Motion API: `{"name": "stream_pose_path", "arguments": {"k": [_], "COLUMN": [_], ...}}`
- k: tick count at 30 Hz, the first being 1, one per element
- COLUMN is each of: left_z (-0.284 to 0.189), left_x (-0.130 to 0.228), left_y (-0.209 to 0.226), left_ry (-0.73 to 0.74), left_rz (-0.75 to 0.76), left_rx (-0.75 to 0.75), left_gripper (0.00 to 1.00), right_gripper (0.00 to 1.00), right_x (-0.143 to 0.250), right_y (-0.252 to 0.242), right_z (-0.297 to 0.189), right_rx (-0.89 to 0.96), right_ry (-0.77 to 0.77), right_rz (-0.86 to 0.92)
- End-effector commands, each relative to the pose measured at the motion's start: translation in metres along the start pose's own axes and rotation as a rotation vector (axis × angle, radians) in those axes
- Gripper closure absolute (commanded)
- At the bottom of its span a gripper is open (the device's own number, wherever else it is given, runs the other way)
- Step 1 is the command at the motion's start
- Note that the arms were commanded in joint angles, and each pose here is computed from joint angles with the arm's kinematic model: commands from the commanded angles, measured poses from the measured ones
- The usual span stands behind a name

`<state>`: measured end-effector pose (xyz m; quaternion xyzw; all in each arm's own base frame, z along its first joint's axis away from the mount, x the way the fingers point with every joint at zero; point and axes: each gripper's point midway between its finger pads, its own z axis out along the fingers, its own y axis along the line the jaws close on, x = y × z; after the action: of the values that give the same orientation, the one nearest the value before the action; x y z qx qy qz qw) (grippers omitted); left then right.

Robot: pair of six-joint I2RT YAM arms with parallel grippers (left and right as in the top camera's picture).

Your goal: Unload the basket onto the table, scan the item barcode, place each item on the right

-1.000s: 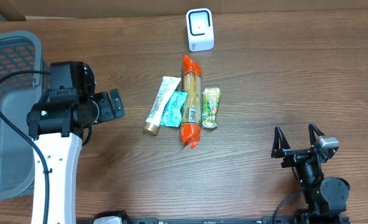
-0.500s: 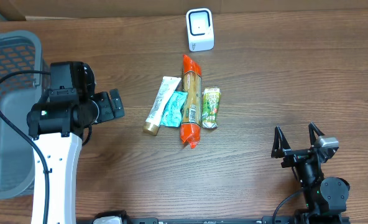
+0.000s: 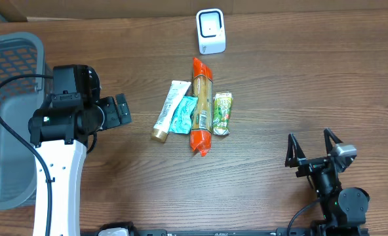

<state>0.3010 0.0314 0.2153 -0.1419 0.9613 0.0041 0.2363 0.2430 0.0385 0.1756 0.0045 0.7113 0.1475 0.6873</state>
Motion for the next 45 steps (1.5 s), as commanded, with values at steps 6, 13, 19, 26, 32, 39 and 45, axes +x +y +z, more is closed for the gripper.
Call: {"name": "stream_pose_path", "arguments": {"k": [6, 13, 19, 26, 32, 39, 45], "left_z": [-0.001, -0.001, -0.001, -0.001, -0.001, -0.001, -0.001], "left_x": [0.001, 0.001, 0.001, 0.001, 0.001, 0.001, 0.001], "left_y": [0.0, 0.0, 0.0, 0.0, 0.0, 0.0, 0.0], "left_ry": [-0.002, -0.002, -0.002, -0.002, -0.002, -0.002, -0.002], "left_rz": [0.02, 0.02, 0.02, 0.019, 0.02, 0.02, 0.02], "left_rx": [0.004, 0.004, 0.004, 0.003, 0.004, 0.004, 0.004], "left_gripper": [0.01, 0.0, 0.01, 0.0, 0.0, 0.0, 0.0], "right_gripper": [0.0, 0.0, 0.0, 0.0, 0.07, 0.11, 0.14], "right_x": [-0.063, -0.089, -0.09, -0.067, -0.044, -0.061, -0.103], "right_y": [0.025, 0.044, 0.042, 0.061, 0.057, 0.072, 0.064], "right_z": [0.004, 0.041, 0.065, 0.092, 0.101, 0.099, 0.101], "right_rx": [-0.06, -0.095, -0.044, -0.172, -0.167, -0.173, -0.063], "right_ry": [0.047, 0.373, 0.646, 0.78, 0.855, 0.875, 0.892], "right_rz": [0.011, 0.088, 0.162, 0.27, 0.288, 0.293, 0.255]}}
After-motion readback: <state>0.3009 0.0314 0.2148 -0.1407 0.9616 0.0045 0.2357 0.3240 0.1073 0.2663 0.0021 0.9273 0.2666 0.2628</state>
